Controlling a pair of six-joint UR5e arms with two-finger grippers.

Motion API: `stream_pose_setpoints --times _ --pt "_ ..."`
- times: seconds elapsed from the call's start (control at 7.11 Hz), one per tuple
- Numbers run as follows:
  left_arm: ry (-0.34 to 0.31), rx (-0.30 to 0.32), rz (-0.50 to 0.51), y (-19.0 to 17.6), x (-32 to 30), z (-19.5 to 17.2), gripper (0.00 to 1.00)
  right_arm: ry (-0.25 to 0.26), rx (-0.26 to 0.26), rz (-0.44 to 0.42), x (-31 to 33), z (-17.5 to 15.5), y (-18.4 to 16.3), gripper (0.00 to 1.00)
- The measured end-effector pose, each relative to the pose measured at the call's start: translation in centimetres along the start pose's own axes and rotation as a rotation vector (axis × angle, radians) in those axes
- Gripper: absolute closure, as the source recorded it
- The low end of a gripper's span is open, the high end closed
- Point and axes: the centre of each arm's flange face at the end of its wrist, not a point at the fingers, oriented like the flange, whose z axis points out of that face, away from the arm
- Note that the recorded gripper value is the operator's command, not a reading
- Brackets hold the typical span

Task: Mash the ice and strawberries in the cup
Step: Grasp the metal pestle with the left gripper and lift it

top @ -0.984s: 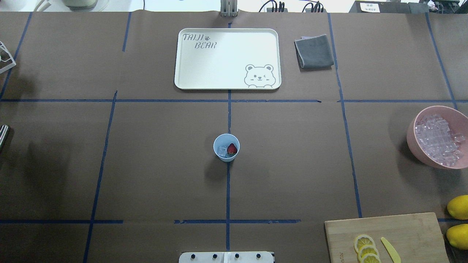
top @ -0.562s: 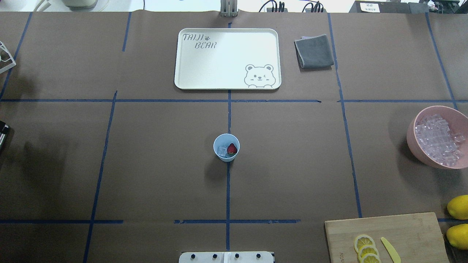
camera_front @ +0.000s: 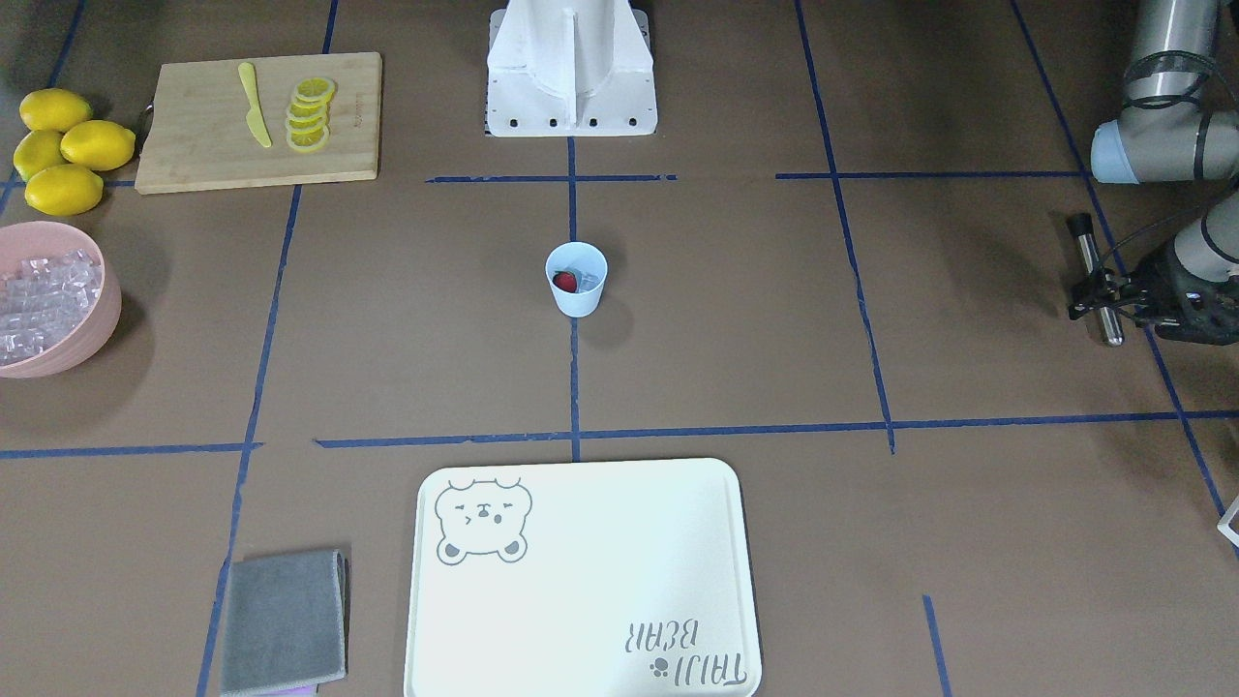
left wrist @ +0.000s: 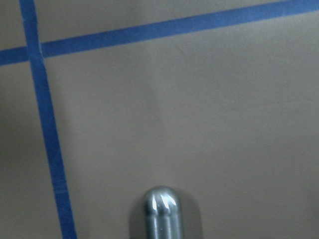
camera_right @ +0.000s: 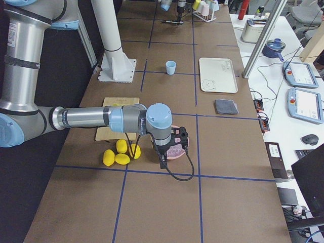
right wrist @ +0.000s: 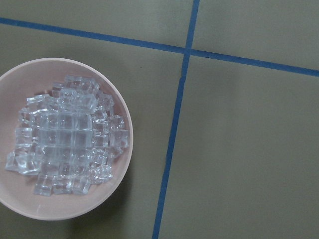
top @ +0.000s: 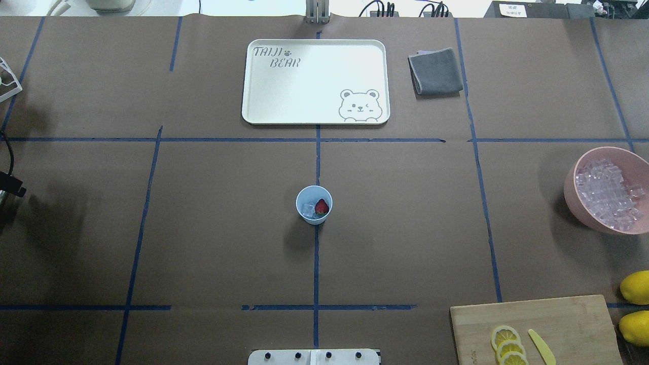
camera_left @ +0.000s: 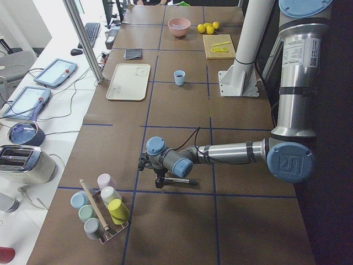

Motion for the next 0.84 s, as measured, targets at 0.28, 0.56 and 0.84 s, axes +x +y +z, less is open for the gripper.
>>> stream_pose_setpoints --times 0.28,0.56,0.84 --pt "-0.002 -0.007 -0.003 0.16 -0.17 0.39 0.83 -0.001 -0.001 0.000 -0.01 0.05 0.07 0.01" --pt "-0.001 -0.006 0.004 0.08 -0.07 0.37 0.99 0.001 -0.001 0.000 0.01 0.03 0.10 0.01" --pt "0.003 -0.004 0.007 -0.03 0.07 0.25 1.00 0.000 0.000 0.000 -0.03 -0.01 0.08 0.01"
